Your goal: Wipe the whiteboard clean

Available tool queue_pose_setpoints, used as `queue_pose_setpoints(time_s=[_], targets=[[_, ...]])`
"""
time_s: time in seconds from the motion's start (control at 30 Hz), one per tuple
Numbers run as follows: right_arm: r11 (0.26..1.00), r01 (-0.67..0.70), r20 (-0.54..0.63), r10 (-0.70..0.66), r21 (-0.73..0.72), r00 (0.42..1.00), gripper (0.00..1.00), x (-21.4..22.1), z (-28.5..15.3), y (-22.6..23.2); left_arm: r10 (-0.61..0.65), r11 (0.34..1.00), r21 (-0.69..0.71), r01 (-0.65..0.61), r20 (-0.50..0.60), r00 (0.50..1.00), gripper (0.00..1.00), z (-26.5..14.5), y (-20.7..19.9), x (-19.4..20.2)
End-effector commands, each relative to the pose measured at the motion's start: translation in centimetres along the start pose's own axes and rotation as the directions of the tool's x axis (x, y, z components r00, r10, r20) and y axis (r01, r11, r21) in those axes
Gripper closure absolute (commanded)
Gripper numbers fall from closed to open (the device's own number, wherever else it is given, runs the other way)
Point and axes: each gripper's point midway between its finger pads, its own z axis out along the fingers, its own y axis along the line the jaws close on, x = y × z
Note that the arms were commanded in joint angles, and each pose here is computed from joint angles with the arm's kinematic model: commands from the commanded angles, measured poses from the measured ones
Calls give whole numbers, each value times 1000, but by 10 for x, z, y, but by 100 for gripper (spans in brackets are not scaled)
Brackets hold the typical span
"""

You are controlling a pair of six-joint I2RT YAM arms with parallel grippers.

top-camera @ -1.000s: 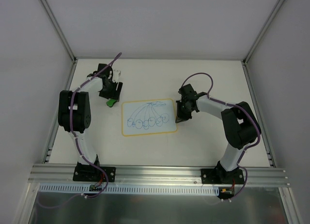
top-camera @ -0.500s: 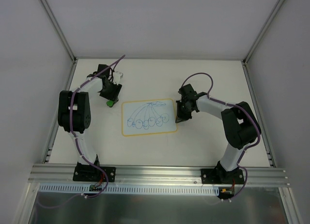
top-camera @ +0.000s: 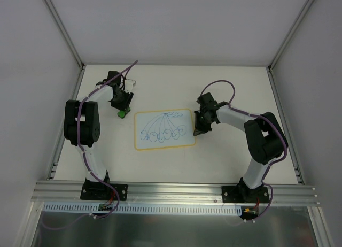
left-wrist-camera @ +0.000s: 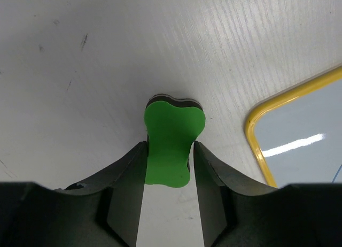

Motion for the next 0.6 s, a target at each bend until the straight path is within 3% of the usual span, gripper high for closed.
queue_pose_setpoints(time_s=[0.0,0.2,0.4,0.53,0.57], targets=[[1000,10,-3,-10,2,1000,93,2,4,-1,-41,998,56,43,-31,999,59,2,-15,11],[1000,10,-2,-10,0,1000,93,2,3,-1,-38,998,45,40,-38,999,53,4,-13,12],[1000,8,-6,-8,0,1000,93,3,5,-1,-53,997,56,55,-39,998,58,6,-15,12],[1000,9,-4,-9,2,1000,93,3,5,-1,-80,995,57,83,-42,996,72,7,-16,12],[1000,7,-7,-7,4,1000,93,3,5,-2,-90,994,60,92,-34,995,81,4,-18,10]])
